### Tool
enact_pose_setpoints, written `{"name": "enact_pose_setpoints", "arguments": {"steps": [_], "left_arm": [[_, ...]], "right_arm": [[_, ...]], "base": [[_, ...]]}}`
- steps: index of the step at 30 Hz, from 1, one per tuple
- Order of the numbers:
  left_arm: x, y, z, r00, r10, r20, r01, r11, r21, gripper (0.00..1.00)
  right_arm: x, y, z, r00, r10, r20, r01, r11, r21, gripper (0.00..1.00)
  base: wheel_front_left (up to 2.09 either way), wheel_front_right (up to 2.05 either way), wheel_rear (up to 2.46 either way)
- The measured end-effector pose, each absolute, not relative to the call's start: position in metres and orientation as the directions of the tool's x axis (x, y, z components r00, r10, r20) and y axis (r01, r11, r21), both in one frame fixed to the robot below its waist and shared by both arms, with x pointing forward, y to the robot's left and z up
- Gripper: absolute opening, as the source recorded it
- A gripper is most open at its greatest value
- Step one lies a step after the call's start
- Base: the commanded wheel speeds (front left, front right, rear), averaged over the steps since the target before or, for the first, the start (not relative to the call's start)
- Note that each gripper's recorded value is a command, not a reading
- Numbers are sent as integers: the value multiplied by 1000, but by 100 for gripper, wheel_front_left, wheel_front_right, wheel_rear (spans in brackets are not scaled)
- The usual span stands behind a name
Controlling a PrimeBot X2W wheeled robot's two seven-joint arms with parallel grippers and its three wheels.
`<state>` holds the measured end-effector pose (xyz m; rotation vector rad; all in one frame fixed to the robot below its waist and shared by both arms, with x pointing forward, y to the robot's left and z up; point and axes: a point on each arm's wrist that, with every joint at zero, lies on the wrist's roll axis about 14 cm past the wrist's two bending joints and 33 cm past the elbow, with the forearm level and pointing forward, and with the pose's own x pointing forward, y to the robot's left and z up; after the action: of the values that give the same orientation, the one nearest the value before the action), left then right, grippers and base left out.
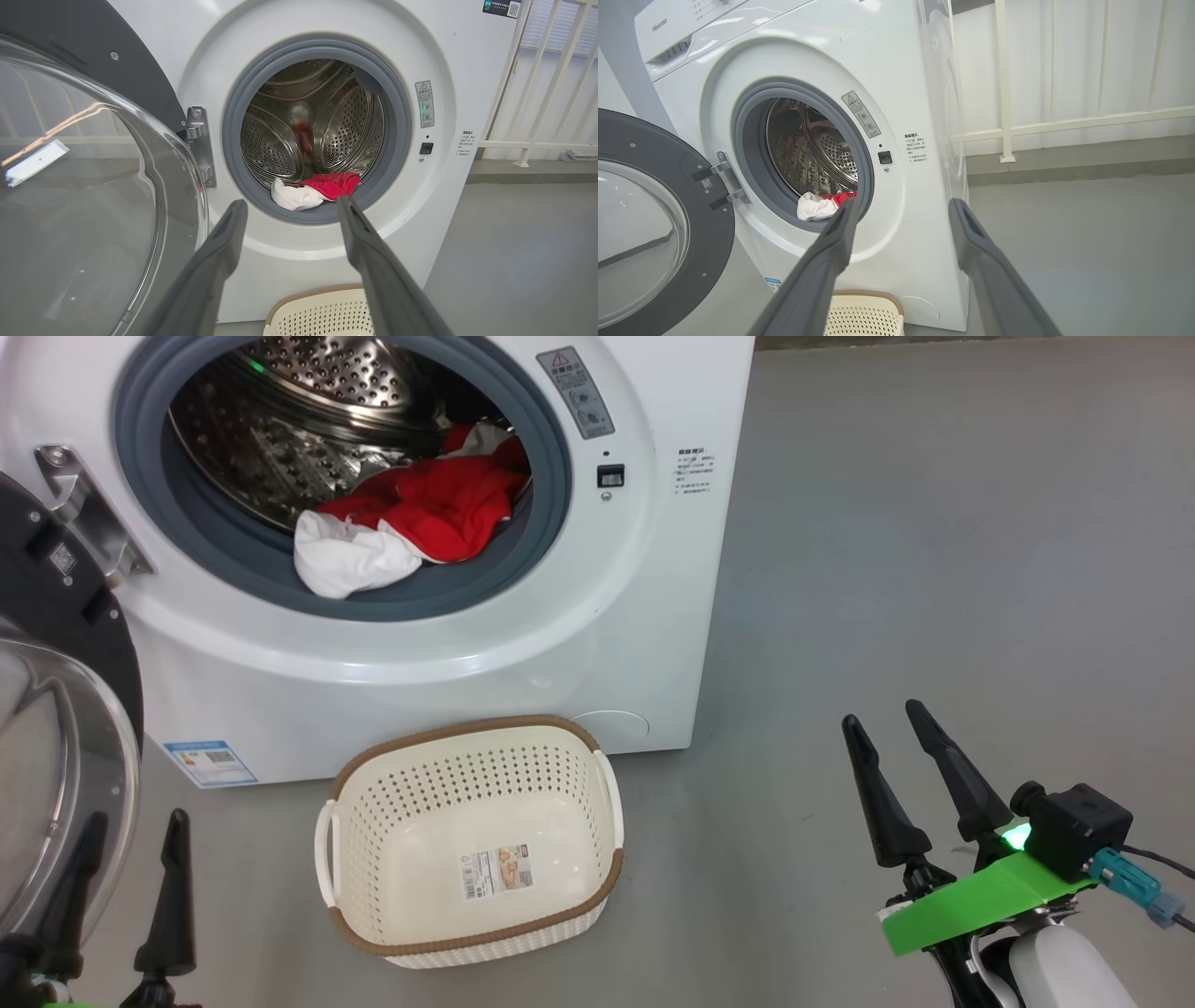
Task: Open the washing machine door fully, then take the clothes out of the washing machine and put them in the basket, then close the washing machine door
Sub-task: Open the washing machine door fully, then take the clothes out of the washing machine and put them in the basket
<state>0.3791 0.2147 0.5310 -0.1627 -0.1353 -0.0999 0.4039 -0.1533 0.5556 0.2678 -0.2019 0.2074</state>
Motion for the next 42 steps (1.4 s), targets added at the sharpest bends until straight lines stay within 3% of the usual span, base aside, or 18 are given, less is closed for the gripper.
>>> {"name": "enact_pose_setpoints", "arguments": {"steps": [42], "left_arm": [[377, 216, 529, 987, -80, 136, 101, 983, -152, 100]], "right_arm": [[401, -156, 555, 960, 170, 221, -222, 946, 237, 100]], "base": [[0, 0, 0]]}}
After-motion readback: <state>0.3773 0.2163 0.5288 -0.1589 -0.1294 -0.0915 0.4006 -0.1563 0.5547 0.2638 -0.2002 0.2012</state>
